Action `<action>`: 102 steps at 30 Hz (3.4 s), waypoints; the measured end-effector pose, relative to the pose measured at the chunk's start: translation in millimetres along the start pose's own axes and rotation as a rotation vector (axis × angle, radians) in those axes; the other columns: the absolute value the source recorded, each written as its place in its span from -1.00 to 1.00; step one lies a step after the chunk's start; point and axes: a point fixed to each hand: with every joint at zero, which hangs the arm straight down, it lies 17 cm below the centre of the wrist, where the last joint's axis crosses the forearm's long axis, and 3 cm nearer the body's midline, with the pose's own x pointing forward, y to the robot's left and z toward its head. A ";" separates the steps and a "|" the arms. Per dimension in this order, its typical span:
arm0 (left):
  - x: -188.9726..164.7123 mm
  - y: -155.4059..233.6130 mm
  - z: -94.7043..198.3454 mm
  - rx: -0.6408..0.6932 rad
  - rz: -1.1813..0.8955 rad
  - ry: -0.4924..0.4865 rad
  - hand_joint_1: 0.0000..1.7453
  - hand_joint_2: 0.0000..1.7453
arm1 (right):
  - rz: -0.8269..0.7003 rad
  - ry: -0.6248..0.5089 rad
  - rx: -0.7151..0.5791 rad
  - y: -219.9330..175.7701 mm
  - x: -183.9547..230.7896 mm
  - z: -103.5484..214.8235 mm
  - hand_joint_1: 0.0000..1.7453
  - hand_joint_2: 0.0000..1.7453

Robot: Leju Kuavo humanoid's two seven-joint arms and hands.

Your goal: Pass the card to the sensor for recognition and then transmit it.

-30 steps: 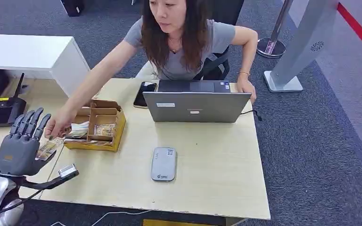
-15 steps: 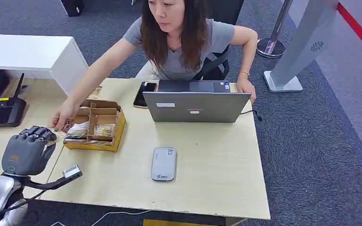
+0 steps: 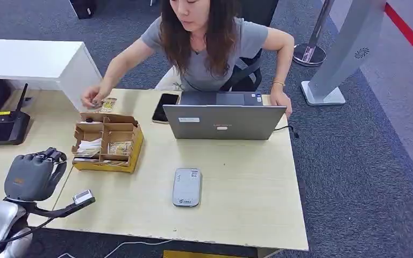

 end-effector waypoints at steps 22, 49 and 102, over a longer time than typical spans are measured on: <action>0.6 12.7 -38.4 0.068 -0.227 -0.036 1.00 1.00 | 0.052 -0.008 0.059 10.5 7.4 2.5 -1.00 1.00; 89.9 -35.7 -98.4 0.032 -0.278 -0.194 1.00 1.00 | 0.088 -0.038 0.068 12.4 24.9 5.5 -1.00 1.00; 254.5 -2.6 -99.7 0.254 -0.188 -0.485 1.00 1.00 | 0.110 -0.048 0.083 17.3 30.6 8.7 -1.00 1.00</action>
